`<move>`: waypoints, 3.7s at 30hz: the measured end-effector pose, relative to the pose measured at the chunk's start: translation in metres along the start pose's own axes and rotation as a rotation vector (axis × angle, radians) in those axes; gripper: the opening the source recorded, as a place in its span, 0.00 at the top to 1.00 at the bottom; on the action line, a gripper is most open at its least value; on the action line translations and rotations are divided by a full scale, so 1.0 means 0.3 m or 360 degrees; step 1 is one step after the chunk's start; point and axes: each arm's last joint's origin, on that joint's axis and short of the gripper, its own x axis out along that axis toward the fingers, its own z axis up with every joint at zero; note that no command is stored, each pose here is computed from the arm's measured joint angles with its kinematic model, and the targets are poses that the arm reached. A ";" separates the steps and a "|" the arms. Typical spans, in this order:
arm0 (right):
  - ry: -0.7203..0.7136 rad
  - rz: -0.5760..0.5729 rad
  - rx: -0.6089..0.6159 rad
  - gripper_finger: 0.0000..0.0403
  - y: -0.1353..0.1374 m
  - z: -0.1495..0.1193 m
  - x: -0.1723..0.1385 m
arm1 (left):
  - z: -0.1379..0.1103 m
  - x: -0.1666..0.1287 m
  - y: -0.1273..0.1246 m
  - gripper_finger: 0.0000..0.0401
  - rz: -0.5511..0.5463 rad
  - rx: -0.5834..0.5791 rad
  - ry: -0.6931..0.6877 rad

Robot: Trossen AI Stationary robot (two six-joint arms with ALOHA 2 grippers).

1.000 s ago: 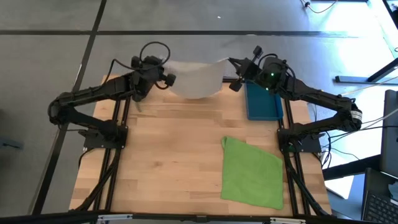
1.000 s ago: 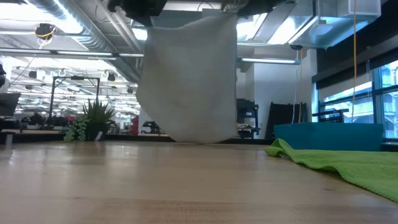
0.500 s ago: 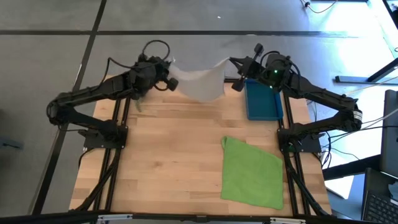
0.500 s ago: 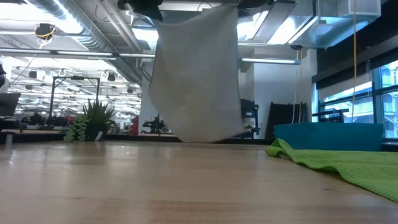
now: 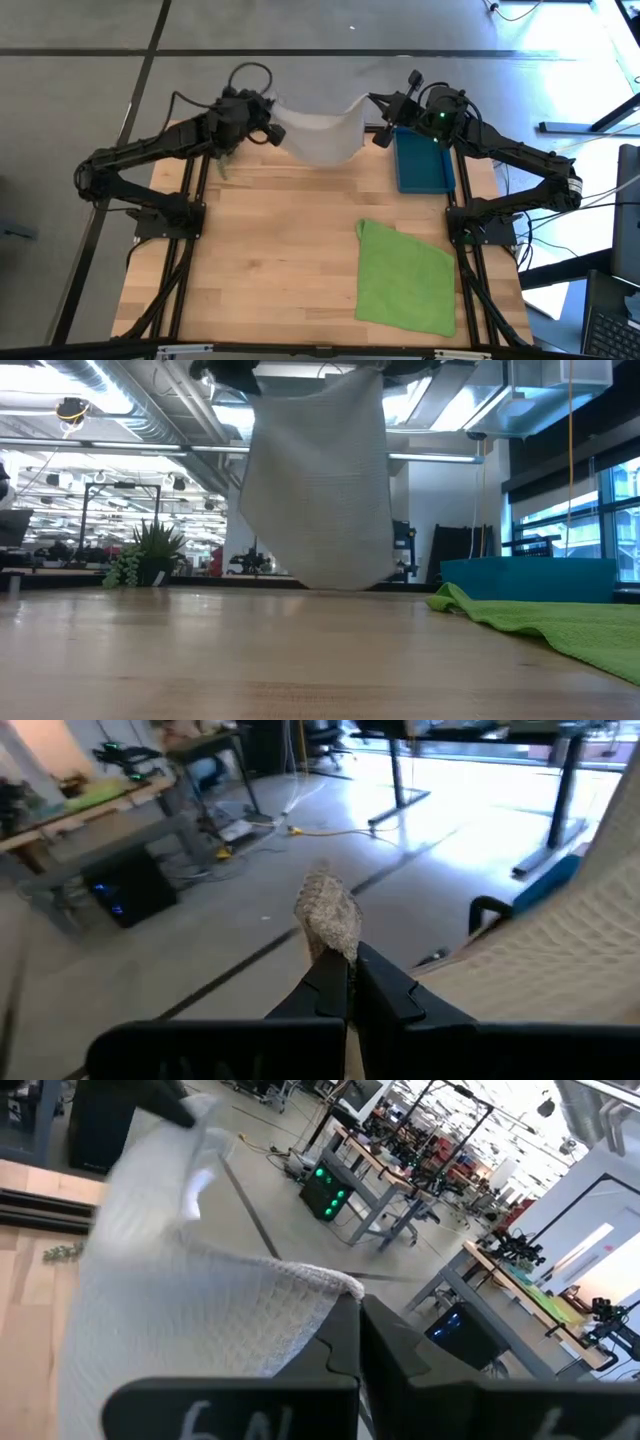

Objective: Roll microfiber towels into tight, uniform cylinder then place into a basket
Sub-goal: Roll the gray towel

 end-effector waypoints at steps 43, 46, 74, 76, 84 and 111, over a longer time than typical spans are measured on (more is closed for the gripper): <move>0.0275 0.0382 -0.0131 0.99 0.085 -0.068 0.009 | -0.053 -0.017 0.011 1.00 -0.0279 0.0181 0.0240; 0.0361 0.0606 -0.0048 0.99 0.154 -0.109 0.003 | -0.108 -0.044 -0.035 1.00 -0.0361 0.0201 0.0406; 0.0587 0.1419 0.0351 0.99 0.702 -0.481 -0.199 | -0.668 -0.284 -0.334 1.00 -0.0906 -0.0133 0.1265; 0.0570 0.1438 0.0363 0.99 0.717 -0.495 -0.211 | -0.697 -0.291 -0.345 1.00 -0.0960 -0.0152 0.1259; 0.0548 0.1491 0.0416 0.99 0.770 -0.534 -0.237 | -0.782 -0.304 -0.361 1.00 -0.1081 -0.0169 0.1211; 0.0595 0.1565 0.0385 0.88 0.887 -0.584 -0.174 | -0.854 -0.304 -0.348 0.99 -0.1165 -0.0085 0.1292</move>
